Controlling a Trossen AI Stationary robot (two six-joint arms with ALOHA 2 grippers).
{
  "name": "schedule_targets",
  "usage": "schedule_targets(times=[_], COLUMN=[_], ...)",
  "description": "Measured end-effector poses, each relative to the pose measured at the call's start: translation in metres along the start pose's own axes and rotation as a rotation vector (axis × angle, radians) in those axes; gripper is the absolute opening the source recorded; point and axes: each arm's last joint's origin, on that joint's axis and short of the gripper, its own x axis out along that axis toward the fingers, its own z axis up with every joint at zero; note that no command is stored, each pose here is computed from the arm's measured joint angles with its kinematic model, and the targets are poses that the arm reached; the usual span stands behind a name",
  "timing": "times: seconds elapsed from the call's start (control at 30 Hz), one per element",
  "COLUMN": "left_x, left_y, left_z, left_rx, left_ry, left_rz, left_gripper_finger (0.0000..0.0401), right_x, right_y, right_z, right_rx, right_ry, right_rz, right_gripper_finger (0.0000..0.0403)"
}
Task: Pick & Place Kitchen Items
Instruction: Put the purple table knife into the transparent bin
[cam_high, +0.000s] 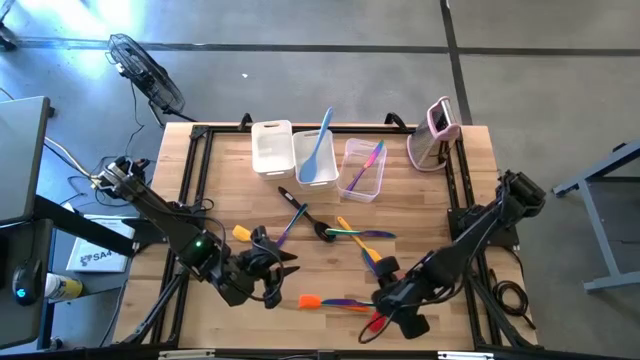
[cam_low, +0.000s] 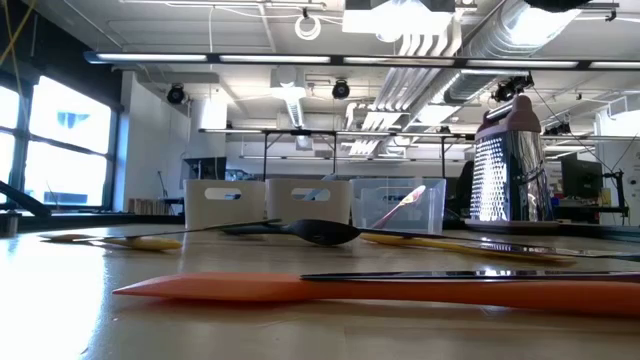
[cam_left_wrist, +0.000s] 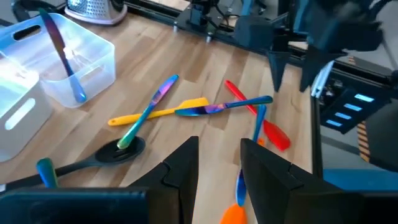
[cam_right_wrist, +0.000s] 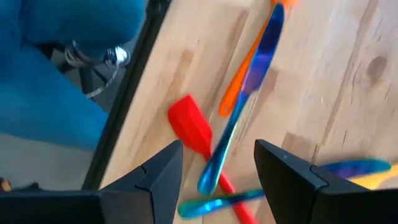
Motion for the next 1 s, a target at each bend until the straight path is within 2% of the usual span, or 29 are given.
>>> schedule_targets(times=[0.23, 0.53, 0.87, 1.0], left_x=[0.002, 0.001, 0.001, 0.001], left_y=[-0.002, -0.002, -0.003, -0.003], left_z=[-0.003, -0.003, -0.003, -0.003], left_rx=[0.006, -0.003, -0.006, -0.006], left_ry=[0.034, 0.063, 0.062, 0.063], left_rz=[-0.027, -0.058, -0.061, -0.062], left_gripper_finger=[0.0116, 0.0116, 0.0116, 0.0116], right_x=[0.000, 0.014, 0.063, 0.072], right_y=[-0.007, 0.001, 0.015, 0.015], right_z=[0.006, 0.003, -0.005, -0.007], right_rx=[0.145, 0.230, 0.226, 0.223], right_ry=[-0.071, -0.084, -0.009, 0.013], right_rz=[-0.087, -0.142, -0.182, -0.195], right_gripper_finger=[0.0192, 0.0192, 0.0192, 0.0192])
